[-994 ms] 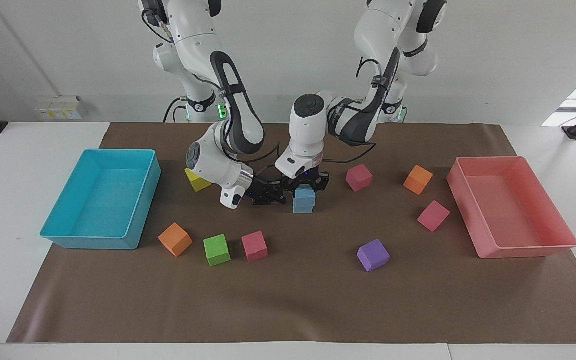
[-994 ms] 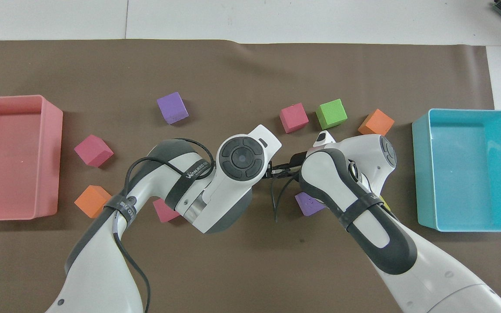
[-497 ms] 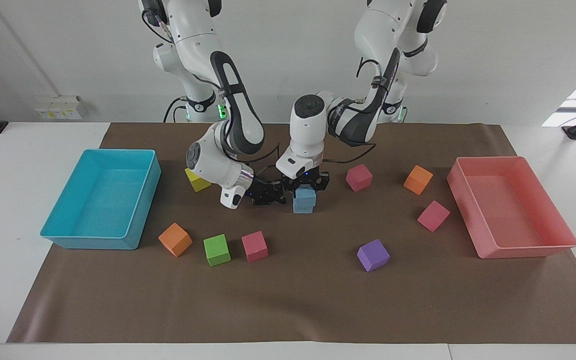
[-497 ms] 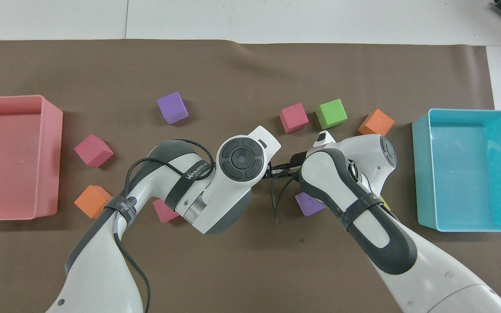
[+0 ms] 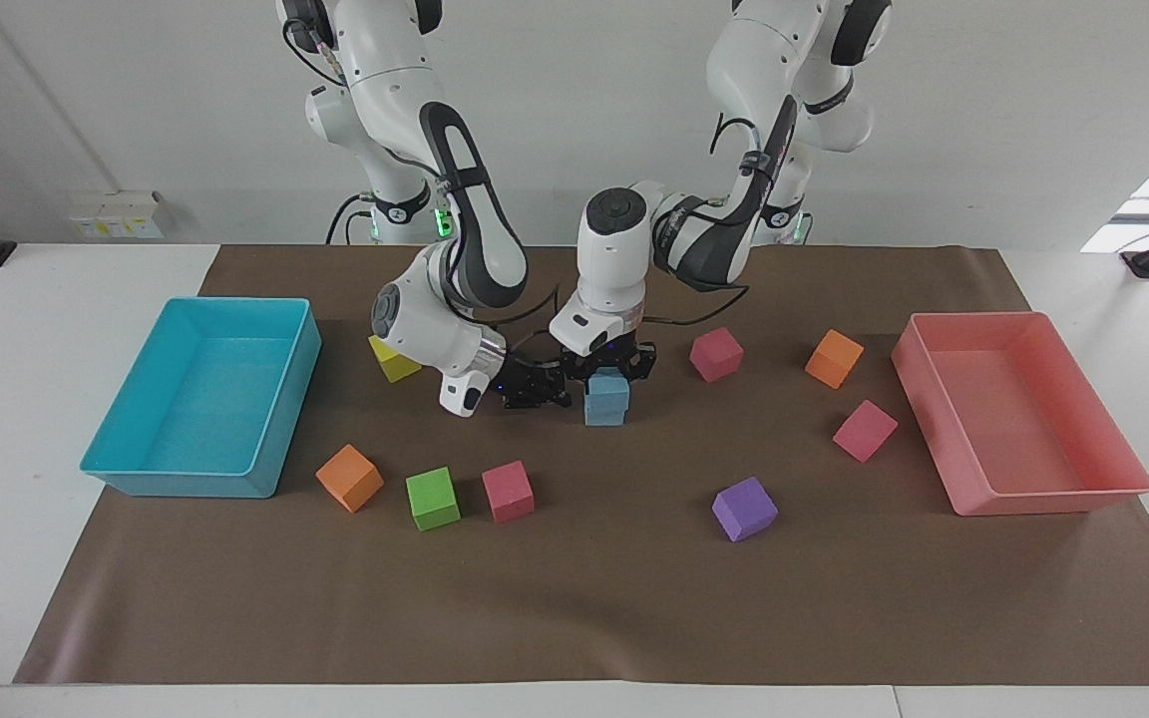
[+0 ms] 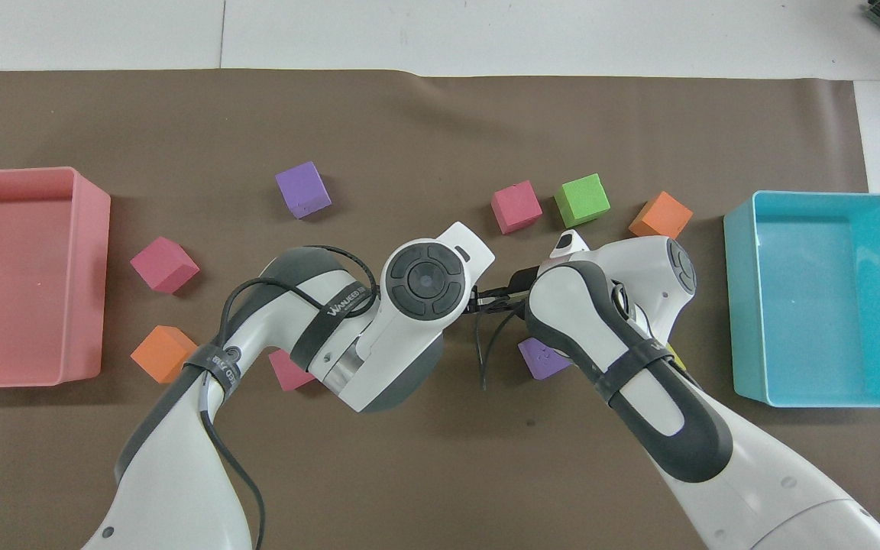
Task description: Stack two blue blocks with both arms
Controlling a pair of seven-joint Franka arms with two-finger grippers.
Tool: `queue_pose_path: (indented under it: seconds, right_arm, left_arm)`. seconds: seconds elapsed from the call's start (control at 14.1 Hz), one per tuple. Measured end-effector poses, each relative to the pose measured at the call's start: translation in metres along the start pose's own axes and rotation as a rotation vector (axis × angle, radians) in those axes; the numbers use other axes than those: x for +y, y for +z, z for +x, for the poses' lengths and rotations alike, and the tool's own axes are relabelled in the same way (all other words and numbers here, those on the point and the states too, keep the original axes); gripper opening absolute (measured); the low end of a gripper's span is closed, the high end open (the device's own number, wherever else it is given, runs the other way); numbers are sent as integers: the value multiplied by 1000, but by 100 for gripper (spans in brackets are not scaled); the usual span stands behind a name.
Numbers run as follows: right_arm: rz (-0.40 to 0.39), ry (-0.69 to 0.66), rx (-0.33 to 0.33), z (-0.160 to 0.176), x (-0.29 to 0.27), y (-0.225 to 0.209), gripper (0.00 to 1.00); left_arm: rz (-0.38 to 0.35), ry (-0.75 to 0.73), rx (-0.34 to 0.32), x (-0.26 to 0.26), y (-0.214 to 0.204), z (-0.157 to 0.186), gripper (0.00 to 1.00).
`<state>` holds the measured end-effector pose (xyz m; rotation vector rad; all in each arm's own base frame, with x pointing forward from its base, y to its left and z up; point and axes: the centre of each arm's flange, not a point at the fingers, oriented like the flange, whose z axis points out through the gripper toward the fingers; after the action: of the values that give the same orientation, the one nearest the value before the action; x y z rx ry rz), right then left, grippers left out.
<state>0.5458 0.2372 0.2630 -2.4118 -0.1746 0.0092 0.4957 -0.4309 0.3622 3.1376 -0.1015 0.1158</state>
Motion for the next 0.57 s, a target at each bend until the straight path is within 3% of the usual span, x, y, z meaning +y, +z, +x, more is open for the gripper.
queue_pose_path:
  seconds: [0.21, 0.28, 0.5, 0.57]
  right_arm:
    - [0, 6, 0, 0, 0, 0, 1]
    - [0, 7, 0, 0, 0, 0, 1]
    - [0, 10, 1, 0, 1, 0, 1]
    - [0, 12, 0, 0, 0, 0, 1]
  left_arm:
    - [0, 1, 0, 0, 0, 0, 63]
    - [0, 1, 0, 0, -1, 0, 68]
    - [-3, -3, 10, -4, -10, 2, 100]
    - [-8, -5, 19, -5, -18, 2, 100]
